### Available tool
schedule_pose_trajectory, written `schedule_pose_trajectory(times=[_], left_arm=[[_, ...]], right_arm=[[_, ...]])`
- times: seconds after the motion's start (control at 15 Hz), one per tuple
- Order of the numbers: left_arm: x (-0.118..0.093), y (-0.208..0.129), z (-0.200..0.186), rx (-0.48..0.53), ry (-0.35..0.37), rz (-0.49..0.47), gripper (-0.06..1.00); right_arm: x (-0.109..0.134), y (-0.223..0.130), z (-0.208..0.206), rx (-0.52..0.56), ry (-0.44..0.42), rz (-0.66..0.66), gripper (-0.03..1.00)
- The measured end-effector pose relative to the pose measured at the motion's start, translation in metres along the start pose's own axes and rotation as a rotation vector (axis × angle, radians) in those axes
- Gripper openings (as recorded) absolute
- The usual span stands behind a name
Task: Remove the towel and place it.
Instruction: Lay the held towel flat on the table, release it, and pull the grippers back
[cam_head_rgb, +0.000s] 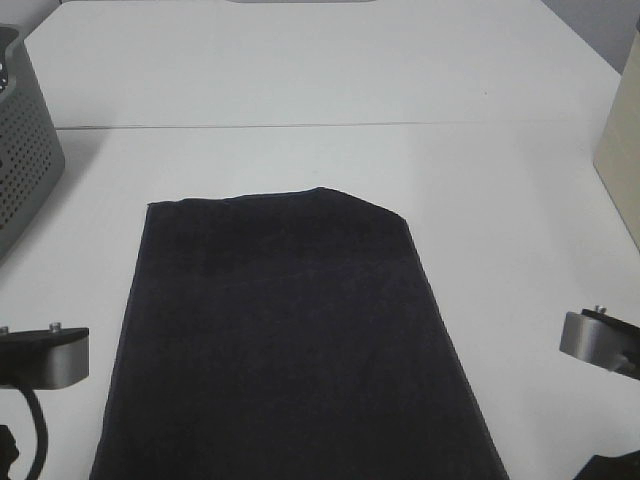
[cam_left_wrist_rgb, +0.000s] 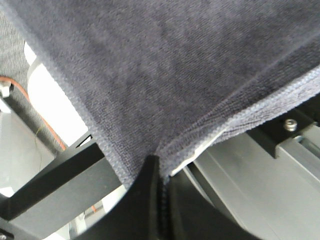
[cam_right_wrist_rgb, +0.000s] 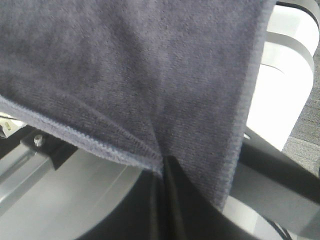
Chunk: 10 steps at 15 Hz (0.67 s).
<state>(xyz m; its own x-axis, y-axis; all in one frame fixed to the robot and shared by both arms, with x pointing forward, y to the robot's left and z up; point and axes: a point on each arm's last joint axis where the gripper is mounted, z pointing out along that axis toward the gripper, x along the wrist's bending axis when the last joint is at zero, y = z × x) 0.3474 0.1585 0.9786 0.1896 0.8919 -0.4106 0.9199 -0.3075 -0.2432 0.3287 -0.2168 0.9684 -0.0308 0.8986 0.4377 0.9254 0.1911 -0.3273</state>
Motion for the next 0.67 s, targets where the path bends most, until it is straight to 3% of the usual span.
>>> schedule_pose_trajectory(times=[0.4, 0.67], left_arm=[[0.012, 0.026, 0.037, 0.163, 0.078, -0.046, 0.00], [0.011, 0.047, 0.059, 0.256, 0.053, -0.015, 0.00]], right_arm=[[-0.010, 0.039, 0.031, 0.140, -0.003, 0.051, 0.01], [-0.022, 0.052, 0.050, 0.229, -0.023, 0.061, 0.01]])
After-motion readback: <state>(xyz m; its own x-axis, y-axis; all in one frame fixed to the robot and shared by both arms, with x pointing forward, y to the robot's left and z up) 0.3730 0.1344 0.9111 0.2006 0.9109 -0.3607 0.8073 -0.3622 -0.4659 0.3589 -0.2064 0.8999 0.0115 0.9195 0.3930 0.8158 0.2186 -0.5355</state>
